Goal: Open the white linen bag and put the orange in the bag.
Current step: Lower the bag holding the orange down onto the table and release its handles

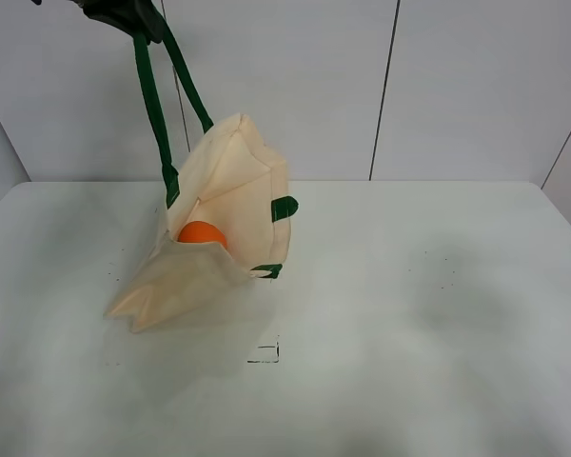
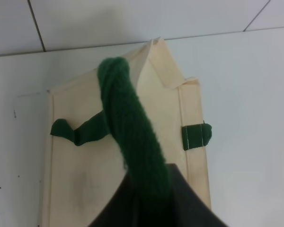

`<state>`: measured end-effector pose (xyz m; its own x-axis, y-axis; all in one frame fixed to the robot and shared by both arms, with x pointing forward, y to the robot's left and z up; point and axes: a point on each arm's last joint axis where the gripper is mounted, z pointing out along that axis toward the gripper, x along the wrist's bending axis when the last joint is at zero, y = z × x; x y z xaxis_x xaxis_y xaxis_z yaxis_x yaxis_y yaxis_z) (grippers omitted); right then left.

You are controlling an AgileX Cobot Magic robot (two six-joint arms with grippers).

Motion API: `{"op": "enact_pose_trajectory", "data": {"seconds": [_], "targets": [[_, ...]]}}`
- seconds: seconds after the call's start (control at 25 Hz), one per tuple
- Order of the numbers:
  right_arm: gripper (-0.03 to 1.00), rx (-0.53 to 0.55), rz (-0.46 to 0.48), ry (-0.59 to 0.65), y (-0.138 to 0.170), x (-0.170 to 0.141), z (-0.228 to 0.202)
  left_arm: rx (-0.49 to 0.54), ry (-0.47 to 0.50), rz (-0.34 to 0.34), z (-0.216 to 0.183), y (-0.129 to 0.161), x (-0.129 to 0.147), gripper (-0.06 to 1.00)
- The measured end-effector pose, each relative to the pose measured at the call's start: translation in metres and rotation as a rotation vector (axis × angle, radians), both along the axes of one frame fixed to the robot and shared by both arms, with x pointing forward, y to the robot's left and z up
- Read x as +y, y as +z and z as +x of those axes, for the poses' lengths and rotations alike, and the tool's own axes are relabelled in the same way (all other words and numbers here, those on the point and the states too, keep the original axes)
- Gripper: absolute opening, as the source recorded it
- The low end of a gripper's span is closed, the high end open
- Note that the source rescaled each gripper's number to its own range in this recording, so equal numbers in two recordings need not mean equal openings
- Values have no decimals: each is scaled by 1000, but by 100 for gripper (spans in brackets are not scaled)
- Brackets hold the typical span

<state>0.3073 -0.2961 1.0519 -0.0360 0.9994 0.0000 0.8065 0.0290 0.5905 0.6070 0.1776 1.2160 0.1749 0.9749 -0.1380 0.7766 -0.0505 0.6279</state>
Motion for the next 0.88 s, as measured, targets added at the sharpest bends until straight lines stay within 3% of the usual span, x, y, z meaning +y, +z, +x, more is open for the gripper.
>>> {"op": "enact_pose_trajectory", "data": {"seconds": [0.2, 0.36, 0.6, 0.76, 0.88], "targets": [[100, -323, 12, 0, -1, -2, -46, 0, 0, 0, 0, 0, 0, 0], [100, -481, 11, -2, 1, -3, -70, 0, 0, 0, 0, 0, 0, 0], [100, -493, 9, -15, 1, -4, -72, 37, -4, 2, 1, -10, -1, 0], [100, -493, 8, -15, 1, -4, -72, 109, -12, -5, 7, -44, -6, 0], [100, -493, 8, -15, 1, -4, -72, 118, -12, -62, 16, -80, -13, 0]]}}
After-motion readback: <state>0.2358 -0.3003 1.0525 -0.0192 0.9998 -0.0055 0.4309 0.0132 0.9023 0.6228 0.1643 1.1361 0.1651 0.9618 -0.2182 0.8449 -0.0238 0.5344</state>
